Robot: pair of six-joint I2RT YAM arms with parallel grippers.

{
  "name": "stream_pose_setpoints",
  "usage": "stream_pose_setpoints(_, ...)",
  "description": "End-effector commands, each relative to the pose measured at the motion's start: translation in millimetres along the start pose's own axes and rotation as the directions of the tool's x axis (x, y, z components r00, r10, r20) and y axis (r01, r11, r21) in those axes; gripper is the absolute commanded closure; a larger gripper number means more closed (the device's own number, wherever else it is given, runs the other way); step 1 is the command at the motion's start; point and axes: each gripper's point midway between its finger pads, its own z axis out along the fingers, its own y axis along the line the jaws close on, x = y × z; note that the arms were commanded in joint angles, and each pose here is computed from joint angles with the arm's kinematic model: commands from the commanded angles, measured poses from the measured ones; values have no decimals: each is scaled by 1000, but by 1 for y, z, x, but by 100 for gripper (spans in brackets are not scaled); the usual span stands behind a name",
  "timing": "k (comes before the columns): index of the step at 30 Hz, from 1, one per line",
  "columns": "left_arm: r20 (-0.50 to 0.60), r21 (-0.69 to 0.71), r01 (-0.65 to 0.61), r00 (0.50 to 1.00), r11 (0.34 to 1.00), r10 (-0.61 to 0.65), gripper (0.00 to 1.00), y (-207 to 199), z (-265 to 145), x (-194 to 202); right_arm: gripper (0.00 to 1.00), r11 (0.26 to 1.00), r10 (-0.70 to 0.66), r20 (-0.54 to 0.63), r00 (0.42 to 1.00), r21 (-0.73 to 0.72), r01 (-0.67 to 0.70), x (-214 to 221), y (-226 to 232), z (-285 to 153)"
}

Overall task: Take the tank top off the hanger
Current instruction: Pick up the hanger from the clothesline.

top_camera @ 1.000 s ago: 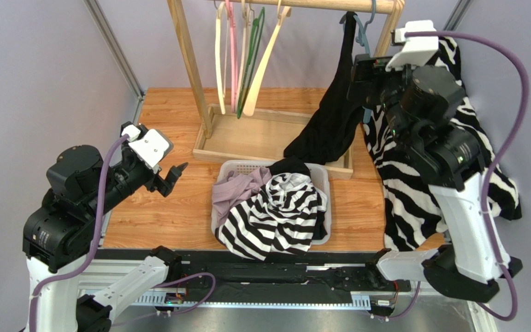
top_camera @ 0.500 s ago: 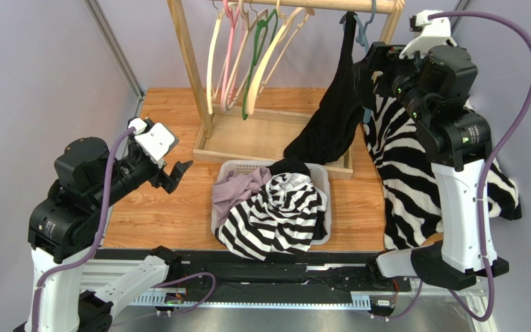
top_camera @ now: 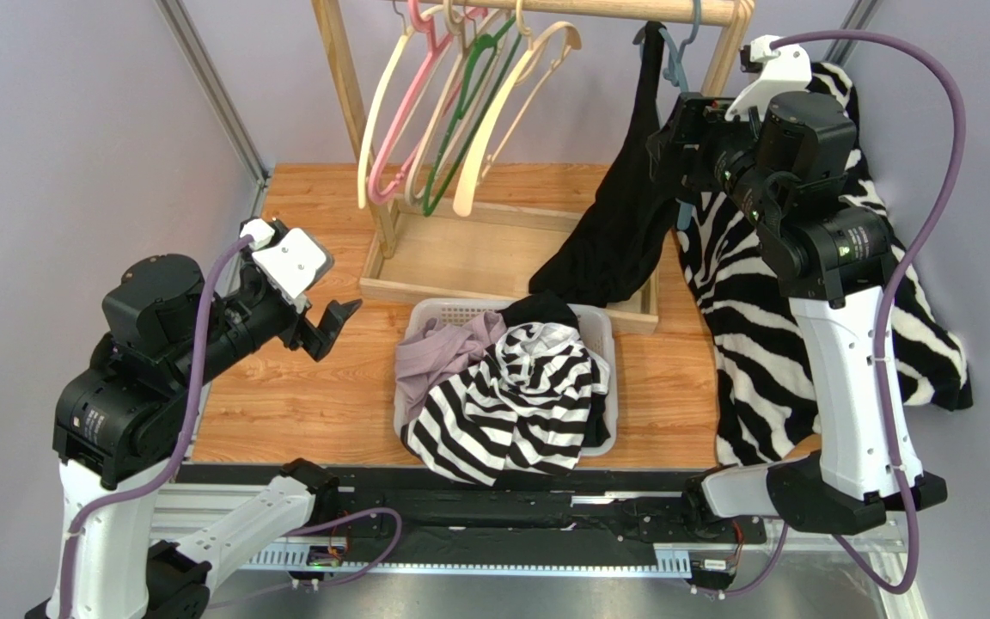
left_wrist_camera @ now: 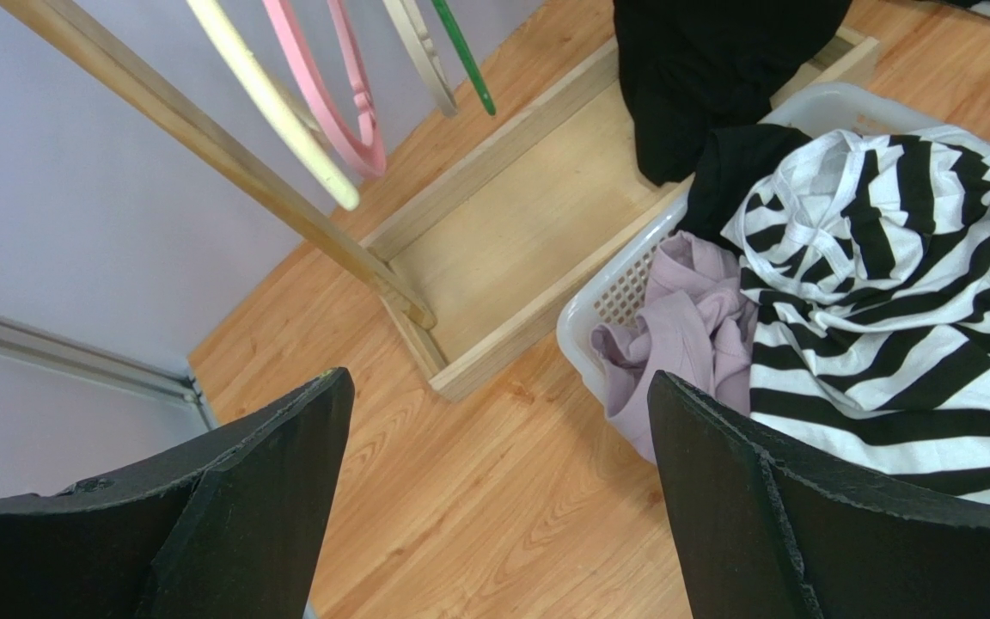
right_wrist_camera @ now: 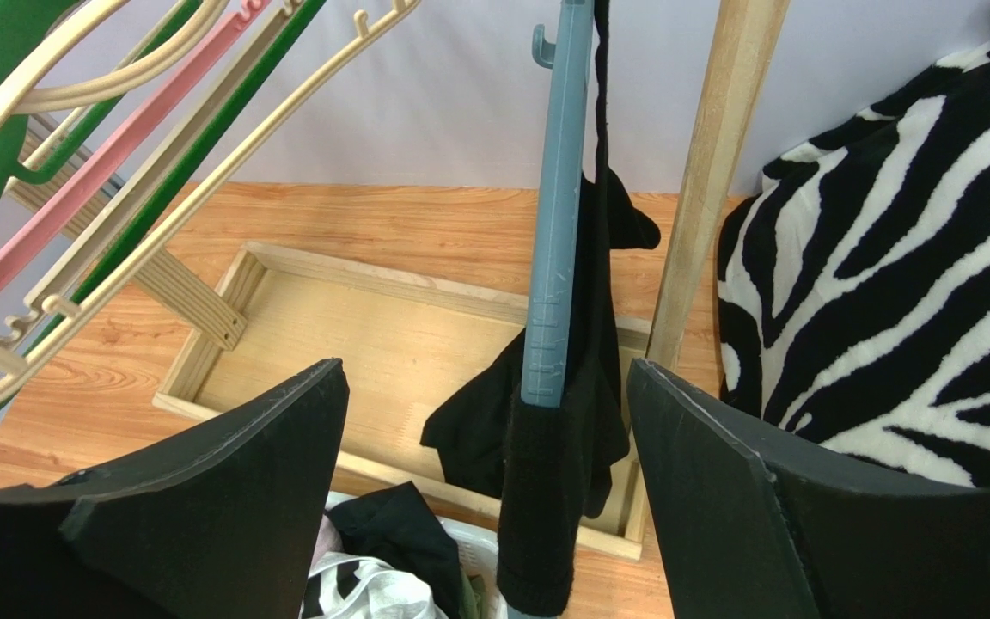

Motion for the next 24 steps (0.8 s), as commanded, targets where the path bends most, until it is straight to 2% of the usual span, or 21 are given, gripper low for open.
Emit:
stream_pose_setpoints(1,41,-5,17,999,1000,-17,7,3,-2,-13,19,1000,2,4,1000,26,-2,1,-4,8)
stream_pose_setpoints(6,38,-5,21,999,1000,-21,7,3,0,-13,24,999,14,-28,1000,44,-13,12,-5,23)
stream_pose_setpoints(10,28,-6,24,999,1000,-24,7,4,6,-10,34,998,14,-65,998,63,-10,13,-4,34)
stream_pose_setpoints(14,30,-9,18,999,1000,-18,6,5,6,-11,40,994,-5,-105,994,107,16,25,-11,36)
stream_pose_setpoints(23,25,-3,23,999,1000,-23,6,4,9,-11,67,989,-31,-120,992,140,48,30,-14,31)
stream_pose_setpoints(24,23,-4,24,999,1000,-24,6,5,9,-10,77,988,-37,-119,992,142,54,29,-14,29)
